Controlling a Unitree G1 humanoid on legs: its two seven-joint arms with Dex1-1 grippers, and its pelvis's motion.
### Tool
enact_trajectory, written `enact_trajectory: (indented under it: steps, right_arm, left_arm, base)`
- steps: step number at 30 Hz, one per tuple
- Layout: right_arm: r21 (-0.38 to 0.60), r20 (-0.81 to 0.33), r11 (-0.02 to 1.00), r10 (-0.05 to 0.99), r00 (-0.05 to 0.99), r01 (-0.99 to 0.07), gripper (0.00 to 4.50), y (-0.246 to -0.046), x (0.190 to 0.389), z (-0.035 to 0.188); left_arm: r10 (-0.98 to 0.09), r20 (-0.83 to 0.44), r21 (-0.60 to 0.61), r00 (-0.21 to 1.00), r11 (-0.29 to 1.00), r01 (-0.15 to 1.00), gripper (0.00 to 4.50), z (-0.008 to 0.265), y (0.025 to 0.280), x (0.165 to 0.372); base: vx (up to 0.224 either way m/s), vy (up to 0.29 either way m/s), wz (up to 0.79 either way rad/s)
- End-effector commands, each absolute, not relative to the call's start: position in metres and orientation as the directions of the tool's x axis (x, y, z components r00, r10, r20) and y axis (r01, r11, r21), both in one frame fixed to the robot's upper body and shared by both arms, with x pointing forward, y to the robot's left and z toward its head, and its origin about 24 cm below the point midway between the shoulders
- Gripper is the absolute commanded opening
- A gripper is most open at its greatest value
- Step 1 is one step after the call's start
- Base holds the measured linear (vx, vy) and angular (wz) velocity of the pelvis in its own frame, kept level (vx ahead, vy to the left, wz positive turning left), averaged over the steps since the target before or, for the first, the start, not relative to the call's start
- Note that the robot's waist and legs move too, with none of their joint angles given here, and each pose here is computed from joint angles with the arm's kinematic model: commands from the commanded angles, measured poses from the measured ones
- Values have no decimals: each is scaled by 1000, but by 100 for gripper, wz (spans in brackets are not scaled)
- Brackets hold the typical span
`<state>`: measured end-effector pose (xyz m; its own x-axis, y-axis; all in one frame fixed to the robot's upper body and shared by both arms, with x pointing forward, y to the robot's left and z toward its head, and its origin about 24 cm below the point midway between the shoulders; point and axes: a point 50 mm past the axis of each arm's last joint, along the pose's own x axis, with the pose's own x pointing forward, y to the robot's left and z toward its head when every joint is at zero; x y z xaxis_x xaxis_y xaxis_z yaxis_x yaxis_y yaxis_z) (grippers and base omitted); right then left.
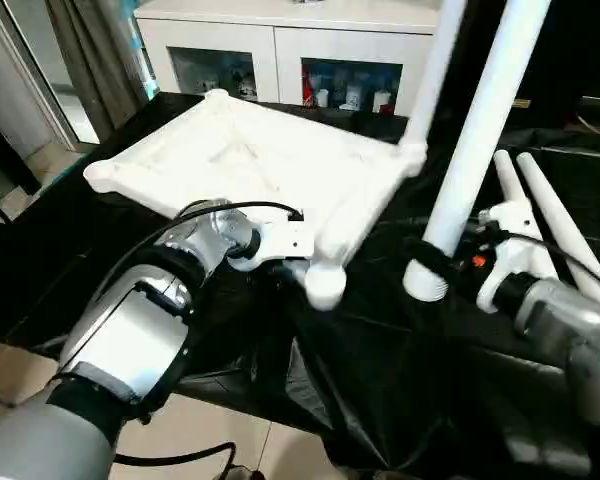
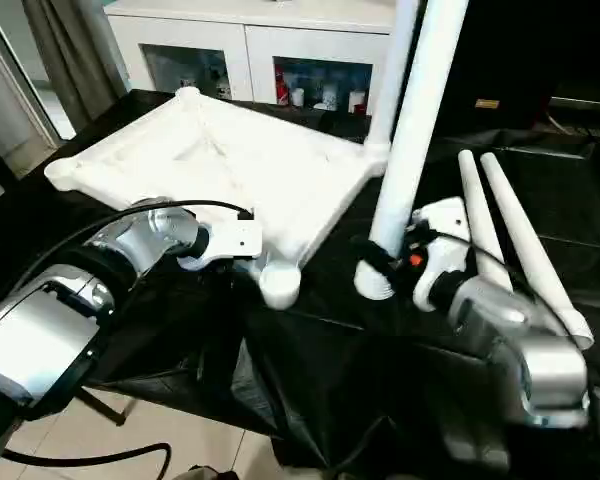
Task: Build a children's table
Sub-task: Insert table leg to table base
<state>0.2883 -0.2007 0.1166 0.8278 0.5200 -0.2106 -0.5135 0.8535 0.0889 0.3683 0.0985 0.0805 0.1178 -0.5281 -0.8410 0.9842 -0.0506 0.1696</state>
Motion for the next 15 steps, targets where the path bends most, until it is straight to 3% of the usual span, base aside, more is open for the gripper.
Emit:
enact_trajectory:
  steps: [1,5,15]
  right_arm:
    - [53,-185,849,526,830,-526,191,-203,293,125]
    - [24,-198,845,527,826,-533,191,-207,296,126]
    - [89,-190,860,510,839,-502,191,-201,288,110]
  left_arm:
    - [-524,-852,56,4,-83,995,145,74,97,361]
    - [-551,-835,33,-8,-65,997,117,75,88,360]
    - [-679,-707,-17,200,299,954,69,51,71,358]
  base:
    - [0,0,0]
    - [0,0,0]
    - [0,0,0]
